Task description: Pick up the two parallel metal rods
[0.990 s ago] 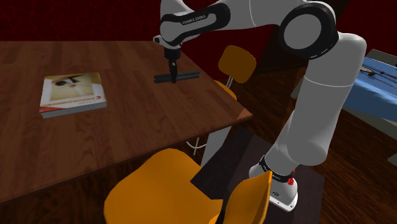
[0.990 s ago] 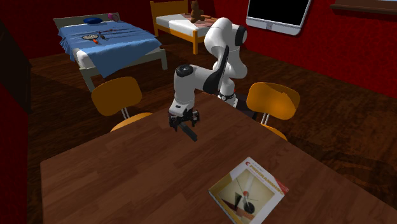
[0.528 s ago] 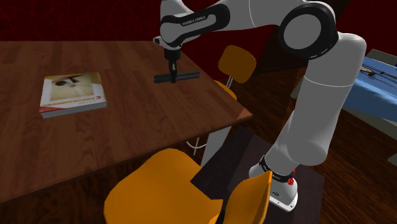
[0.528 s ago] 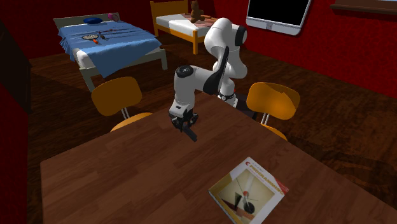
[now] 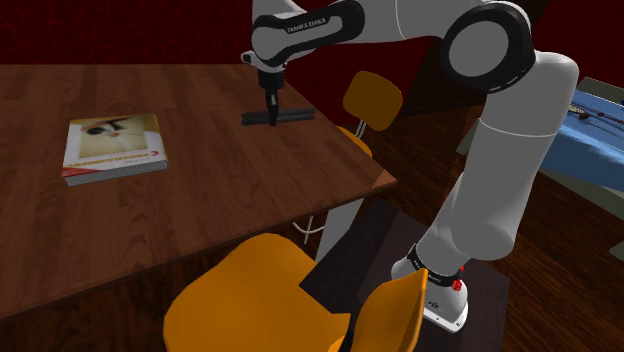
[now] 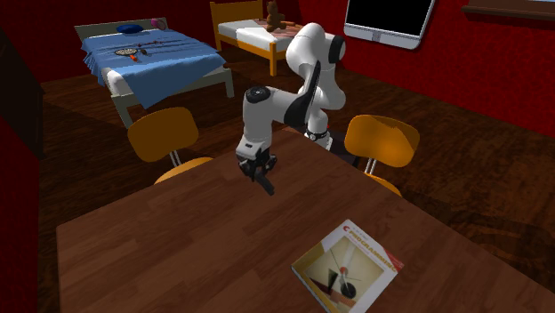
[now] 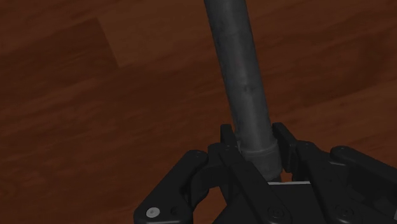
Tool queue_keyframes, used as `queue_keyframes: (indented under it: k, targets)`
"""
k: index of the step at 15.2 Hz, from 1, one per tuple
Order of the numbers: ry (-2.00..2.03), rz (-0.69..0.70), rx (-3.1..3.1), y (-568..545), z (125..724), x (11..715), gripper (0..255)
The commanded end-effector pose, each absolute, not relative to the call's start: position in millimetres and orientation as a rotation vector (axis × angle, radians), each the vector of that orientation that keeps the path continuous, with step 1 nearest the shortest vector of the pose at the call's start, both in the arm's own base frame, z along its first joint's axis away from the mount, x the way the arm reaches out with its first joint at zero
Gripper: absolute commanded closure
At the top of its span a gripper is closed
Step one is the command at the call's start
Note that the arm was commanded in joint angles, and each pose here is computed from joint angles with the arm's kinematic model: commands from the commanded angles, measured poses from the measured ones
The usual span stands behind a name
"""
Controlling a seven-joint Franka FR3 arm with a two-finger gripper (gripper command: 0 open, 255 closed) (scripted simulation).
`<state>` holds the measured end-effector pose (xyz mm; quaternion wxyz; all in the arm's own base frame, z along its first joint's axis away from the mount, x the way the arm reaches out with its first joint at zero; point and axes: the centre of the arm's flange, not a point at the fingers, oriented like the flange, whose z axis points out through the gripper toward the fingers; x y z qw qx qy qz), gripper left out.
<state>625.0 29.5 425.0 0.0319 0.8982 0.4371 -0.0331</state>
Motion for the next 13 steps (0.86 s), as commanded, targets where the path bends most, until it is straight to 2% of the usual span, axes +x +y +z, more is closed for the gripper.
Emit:
queue_keyframes:
  k: [1, 13]
  targets:
    - [1.346, -0.102, 2.766, 29.5, 434.9, 624.9, 255]
    - [1.346, -0.102, 2.766, 29.5, 488.5, 624.9, 255]
